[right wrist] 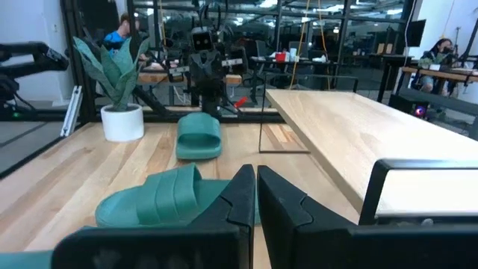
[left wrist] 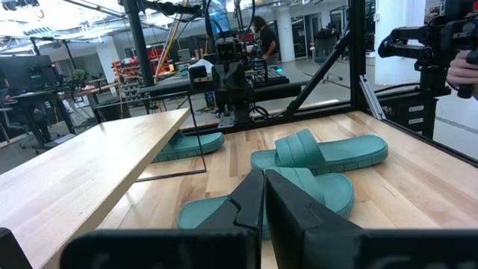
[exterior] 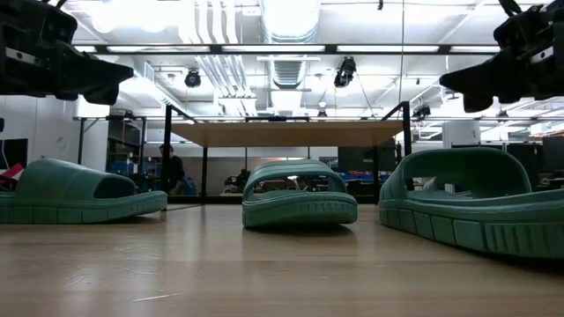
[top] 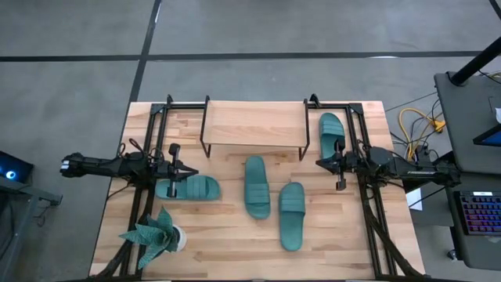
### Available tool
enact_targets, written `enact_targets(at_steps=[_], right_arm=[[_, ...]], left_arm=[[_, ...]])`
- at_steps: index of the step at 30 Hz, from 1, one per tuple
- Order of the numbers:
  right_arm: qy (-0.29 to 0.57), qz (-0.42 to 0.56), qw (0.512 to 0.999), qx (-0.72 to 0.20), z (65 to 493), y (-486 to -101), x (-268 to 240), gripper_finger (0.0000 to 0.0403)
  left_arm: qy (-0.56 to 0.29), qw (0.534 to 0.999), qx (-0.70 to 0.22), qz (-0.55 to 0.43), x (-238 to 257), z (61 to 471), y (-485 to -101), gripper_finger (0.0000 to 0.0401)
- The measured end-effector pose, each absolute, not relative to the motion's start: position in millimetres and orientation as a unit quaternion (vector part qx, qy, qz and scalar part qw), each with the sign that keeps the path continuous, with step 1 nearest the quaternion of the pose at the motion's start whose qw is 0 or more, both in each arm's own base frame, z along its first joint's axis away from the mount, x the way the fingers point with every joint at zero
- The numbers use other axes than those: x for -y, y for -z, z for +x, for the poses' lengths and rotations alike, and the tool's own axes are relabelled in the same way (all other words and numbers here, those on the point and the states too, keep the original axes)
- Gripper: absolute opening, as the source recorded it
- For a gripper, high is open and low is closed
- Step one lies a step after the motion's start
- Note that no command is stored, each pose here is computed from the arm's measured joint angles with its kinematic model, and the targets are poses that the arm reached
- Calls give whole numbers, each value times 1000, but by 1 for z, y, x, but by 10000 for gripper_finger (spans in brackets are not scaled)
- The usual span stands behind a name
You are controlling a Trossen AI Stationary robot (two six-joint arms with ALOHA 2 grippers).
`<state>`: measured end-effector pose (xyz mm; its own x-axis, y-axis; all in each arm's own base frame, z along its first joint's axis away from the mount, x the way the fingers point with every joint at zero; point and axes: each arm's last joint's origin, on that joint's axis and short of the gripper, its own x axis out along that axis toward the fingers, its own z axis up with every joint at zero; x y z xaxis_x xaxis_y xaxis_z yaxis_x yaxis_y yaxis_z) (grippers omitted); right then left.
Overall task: Pick and place slides into the shelf
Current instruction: Put the green slide on the shelf
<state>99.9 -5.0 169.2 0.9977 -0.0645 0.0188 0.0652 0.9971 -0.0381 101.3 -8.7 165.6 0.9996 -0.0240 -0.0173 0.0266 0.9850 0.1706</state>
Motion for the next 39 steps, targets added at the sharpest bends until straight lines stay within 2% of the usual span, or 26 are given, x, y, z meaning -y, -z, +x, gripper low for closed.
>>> enact_targets(at_steps=[12, 17, 22, 27, 33, 39], right_arm=[[38, -48, 991, 117, 97, -190, 5, 9], [34, -144, 983, 108, 99, -189, 4, 9], [47, -165, 974, 148, 101, -198, 4, 17], [58, -182, 970, 148, 106, -208, 5, 52], [58, -175, 975, 123, 117, -234, 6, 118], [52, -153, 982, 100, 131, -265, 7, 158]], left_arm=[[11, 996, 9, 86, 9, 101, -169, 0], [-29, 991, 53, 117, 7, 101, -178, 0], [-51, 984, 51, 164, 6, 103, -186, 6], [-51, 983, 66, 163, 6, 106, -200, 58], [-51, 983, 71, 161, 7, 110, -214, 138], [-61, 979, 124, 151, 7, 109, -228, 163]])
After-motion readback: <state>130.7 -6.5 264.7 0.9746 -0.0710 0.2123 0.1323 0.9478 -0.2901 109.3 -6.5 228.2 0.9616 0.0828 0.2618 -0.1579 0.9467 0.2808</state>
